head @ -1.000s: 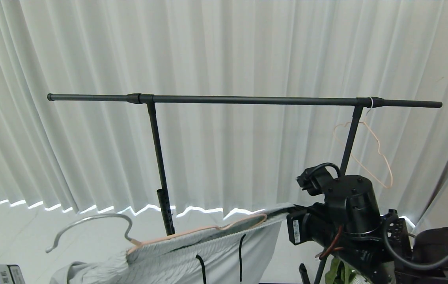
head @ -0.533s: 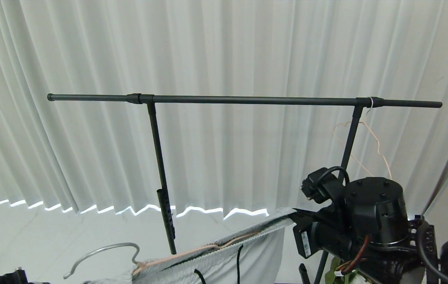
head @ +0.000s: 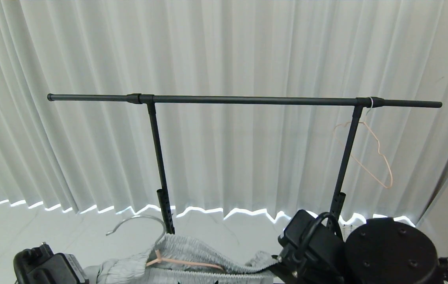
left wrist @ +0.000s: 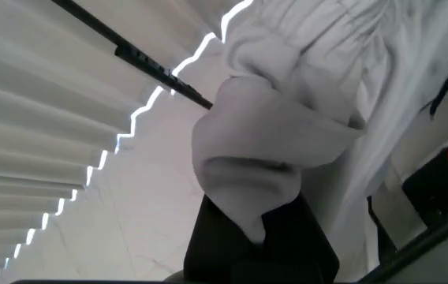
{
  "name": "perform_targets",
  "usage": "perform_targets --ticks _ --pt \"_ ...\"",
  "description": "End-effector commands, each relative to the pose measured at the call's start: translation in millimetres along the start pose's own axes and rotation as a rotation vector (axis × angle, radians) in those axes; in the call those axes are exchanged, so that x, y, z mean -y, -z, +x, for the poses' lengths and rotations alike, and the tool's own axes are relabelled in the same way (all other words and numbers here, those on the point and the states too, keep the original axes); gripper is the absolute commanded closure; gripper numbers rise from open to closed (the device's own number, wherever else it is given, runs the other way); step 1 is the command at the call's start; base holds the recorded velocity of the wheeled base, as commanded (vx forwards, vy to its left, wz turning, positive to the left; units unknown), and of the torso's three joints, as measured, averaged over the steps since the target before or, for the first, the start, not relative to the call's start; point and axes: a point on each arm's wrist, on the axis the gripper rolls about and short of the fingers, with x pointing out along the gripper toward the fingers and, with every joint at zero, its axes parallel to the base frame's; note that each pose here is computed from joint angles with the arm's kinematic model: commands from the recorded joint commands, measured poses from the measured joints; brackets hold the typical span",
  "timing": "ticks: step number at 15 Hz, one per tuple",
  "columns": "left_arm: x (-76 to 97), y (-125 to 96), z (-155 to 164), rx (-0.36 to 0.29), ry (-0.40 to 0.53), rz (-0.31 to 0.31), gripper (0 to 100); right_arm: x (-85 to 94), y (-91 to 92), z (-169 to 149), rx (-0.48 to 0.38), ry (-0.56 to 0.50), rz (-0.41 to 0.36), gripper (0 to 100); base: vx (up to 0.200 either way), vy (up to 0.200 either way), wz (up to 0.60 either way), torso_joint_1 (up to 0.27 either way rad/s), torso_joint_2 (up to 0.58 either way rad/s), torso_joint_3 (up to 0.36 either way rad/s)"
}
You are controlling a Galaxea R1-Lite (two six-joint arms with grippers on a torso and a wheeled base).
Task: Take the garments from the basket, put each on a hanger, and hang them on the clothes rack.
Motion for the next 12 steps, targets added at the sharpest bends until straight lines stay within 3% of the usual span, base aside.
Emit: perform_targets --ticks 1,4,5,9,12 --pt "-0.7 -1 -1 0.016 -0.015 -0.01 100 -17.2 -5.9 -14 0.034 -0.076 -0.028 100 0.0 0.0 0.0 0.0 0.0 0.0" --pt "-2.9 -4 -4 0.065 -0.039 -0.027 100 -34.9 -1.5 -20 0.029 -0.14 -0.069 100 0.0 0.0 0.0 0.0 0.0 0.0" --pt "-3.5 -3 -6 0.077 -0.044 -0.031 100 -38.5 0.4 -21 0.022 -0.152 -0.079 0 0.0 0.0 0.0 0.0 0.0 0.0" --pt "-1.6 9 -21 0.156 -0.042 -0.032 100 -37.4 3.2 -22 0.0 -0.15 -0.091 0 0.0 0.0 0.0 0.0 0.0 0.0" --pt "0.5 15 -27 0.214 0.008 -0.028 100 -19.5 -2.3 -13 -0.01 -0.128 -0.116 0 0.0 0.0 0.0 0.0 0.0 0.0"
